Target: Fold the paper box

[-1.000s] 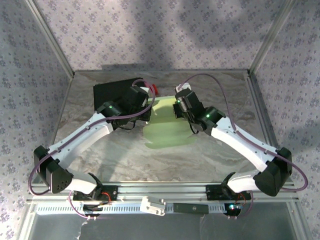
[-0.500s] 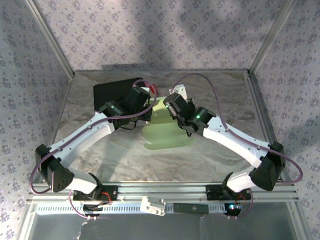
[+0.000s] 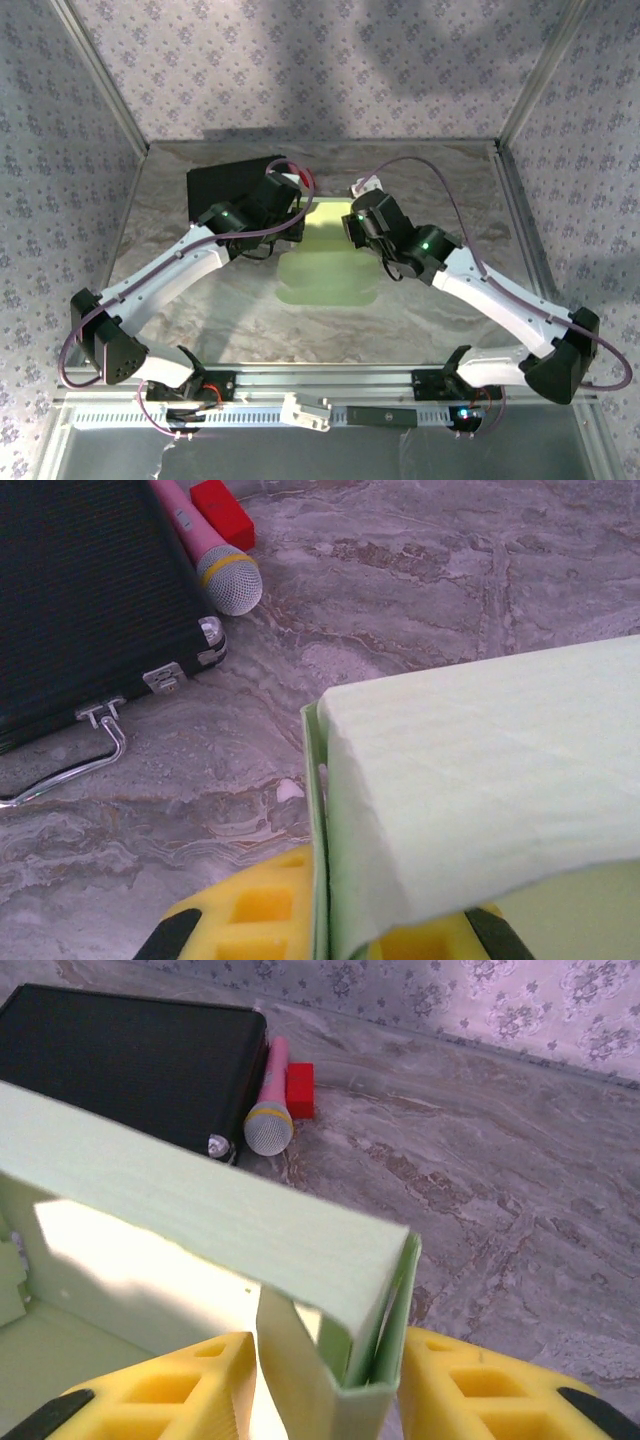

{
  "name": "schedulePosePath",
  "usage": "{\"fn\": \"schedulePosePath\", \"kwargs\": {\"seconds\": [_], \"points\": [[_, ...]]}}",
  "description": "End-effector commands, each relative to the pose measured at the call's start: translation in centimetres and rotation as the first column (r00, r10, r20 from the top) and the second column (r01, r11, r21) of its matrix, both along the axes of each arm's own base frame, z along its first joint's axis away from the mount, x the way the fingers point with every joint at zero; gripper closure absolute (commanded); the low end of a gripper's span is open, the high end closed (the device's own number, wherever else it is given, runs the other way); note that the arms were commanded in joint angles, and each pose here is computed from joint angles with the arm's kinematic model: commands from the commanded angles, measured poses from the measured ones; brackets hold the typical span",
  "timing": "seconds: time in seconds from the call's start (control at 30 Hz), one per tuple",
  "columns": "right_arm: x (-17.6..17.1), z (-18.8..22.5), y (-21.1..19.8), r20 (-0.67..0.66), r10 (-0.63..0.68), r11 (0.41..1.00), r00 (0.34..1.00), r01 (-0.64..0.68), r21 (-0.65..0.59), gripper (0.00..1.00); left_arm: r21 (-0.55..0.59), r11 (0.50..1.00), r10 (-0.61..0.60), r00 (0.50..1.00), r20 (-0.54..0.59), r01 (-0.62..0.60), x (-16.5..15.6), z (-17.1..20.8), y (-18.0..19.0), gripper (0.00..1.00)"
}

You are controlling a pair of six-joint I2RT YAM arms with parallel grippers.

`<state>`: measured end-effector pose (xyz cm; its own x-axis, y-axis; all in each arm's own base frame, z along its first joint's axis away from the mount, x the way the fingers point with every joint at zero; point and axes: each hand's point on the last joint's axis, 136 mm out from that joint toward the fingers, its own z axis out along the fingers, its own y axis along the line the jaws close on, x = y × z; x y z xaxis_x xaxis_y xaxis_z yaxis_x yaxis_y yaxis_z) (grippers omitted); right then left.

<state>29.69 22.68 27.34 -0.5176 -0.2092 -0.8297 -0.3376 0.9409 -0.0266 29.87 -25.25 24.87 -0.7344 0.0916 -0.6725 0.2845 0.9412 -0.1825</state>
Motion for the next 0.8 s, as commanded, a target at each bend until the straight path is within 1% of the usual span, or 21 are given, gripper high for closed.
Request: {"fn": "schedulePosePath", "kwargs": {"seconds": [0.0,0.13,0.27,0.3,0.33,0.4,0.43,0.57,0.6,0.67,0.77], "points": [[-0.3,-1.7,-0.5,-0.031,-0.007,1.0,0.999,0.007,-0.007,0.6,-0.038,0.999,-0.014,1.0,0.026,0.015,-0.1,1.8,-0.6,1.0],[0.4,-2.3,-1.1,-0.028,-0.04,0.998,0.999,0.039,-0.043,0.77,-0.041,0.999,-0.02,1.0,0.024,0.021,-0.2,1.9,-0.7,1.0],[1.2,-2.0,-0.8,-0.008,-0.048,0.997,0.999,0.048,-0.062,0.85,-0.044,0.999,-0.025,0.999,0.027,0.026,-0.3,2.1,-0.8,1.0],[1.6,-0.9,-0.7,0.011,-0.063,0.997,0.998,0.063,-0.054,0.89,-0.045,0.999,-0.025,0.999,0.028,0.026,-0.3,2.2,-0.8,1.0],[1.9,-0.7,-0.8,0.016,-0.081,0.994,0.997,0.082,-0.067,0.93,-0.044,0.999,-0.024,0.999,0.027,0.025,-0.2,2.1,-0.8,1.0],[2.3,-0.8,-1.0,0.021,-0.123,0.986,0.992,0.125,-0.108,0.99,-0.044,0.999,-0.027,0.999,0.027,0.028,-0.2,2.1,-1.0,1.0],[2.5,-0.7,-1.2,0.031,-0.149,0.98,0.988,0.152,-0.132,1.0,-0.041,0.999,-0.025,0.999,0.026,0.026,-0.1,2.1,-1.0,1.0],[2.4,-1.4,-2.1,0.063,-0.238,0.936,0.969,0.246,-0.253,1.0,-0.038,0.999,-0.023,0.999,0.027,0.024,0.0,2.2,-1.1,1.0],[2.3,-1.5,-2.1,0.066,-0.241,0.931,0.968,0.25,-0.267,1.0,-0.039,0.999,-0.023,0.999,0.028,0.024,0.0,2.2,-1.1,1.0],[2.1,-1.8,-1.7,0.062,-0.228,0.935,0.972,0.237,-0.262,1.0,-0.038,0.999,-0.024,0.999,0.028,0.025,0.0,2.1,-1.2,1.0],[1.8,-1.7,-0.9,0.053,-0.199,0.952,0.979,0.206,-0.225,1.0,-0.036,0.999,-0.023,0.999,0.027,0.024,0.0,2.0,-1.1,1.0]]}}
